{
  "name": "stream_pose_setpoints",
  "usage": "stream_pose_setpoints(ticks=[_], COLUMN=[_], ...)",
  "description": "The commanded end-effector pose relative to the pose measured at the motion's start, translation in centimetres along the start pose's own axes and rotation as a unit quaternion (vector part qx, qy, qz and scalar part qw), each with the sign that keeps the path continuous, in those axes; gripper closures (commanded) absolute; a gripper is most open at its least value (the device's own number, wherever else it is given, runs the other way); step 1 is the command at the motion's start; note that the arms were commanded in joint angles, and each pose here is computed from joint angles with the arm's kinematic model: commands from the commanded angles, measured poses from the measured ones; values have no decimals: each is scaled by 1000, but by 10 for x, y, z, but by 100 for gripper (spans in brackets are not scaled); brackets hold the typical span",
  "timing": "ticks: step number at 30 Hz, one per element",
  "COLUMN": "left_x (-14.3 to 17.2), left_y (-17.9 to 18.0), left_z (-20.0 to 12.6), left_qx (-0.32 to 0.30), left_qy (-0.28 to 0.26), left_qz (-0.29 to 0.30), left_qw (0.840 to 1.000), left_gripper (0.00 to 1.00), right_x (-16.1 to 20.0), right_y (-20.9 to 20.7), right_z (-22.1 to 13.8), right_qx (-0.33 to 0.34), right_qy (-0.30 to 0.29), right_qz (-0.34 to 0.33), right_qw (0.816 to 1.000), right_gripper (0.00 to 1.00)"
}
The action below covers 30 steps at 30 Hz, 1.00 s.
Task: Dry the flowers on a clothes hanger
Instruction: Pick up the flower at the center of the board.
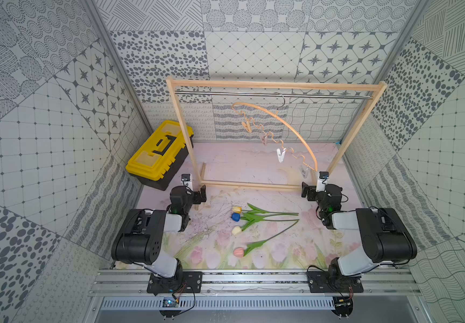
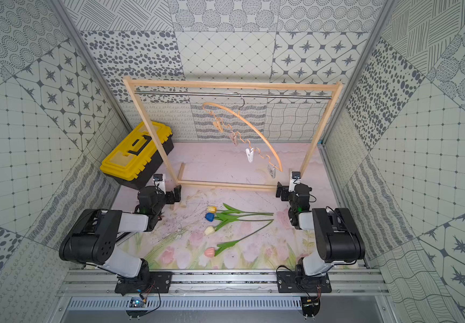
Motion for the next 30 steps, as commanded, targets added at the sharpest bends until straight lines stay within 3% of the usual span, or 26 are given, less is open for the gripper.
stream_pose_setpoints(ticks=[1,16,19,22,23,26,27,29,30], left_x=[-2,-2,-3,-19,-27,-49,-58,-68,-68], left_y=[-2,-1,1,15,18,21,23,26,26], left_z=[2,2,2,-9,-12,-28,-37,-56,-67], left_qx=[6,0,-8,-69,-80,-125,-151,-207,-223], left_qy=[-2,0,-1,16,22,41,51,87,101], left_qz=[7,7,4,-29,-30,-53,-79,-126,-163], left_qw=[1000,1000,1000,997,996,990,984,966,956], left_gripper=[1,1,1,1,1,4,8,18,19], right_x=[-13,-14,-22,-49,-61,-84,-78,-57,-53], right_y=[4,2,-11,-10,-8,-1,-7,-26,-32], right_z=[1,1,-6,-24,-35,-81,-93,-118,-128], right_qx=[-8,-7,72,120,139,136,152,207,202], right_qy=[-25,-26,-52,-60,-74,-36,-48,-88,-76], right_qz=[-6,-3,34,41,59,128,170,288,326], right_qw=[1000,1000,995,990,986,982,972,931,920], right_gripper=[0,0,0,0,0,0,0,0,0])
Point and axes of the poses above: each gripper's point midway between its finger pads, its own z axis out along the fingers, its own y axis along the line the jaws close on, x = y × z, the point moved 8 cm from there along -z, back along the fingers, and after that the axes turned 9 degrees about z, right-handed, at the moved point
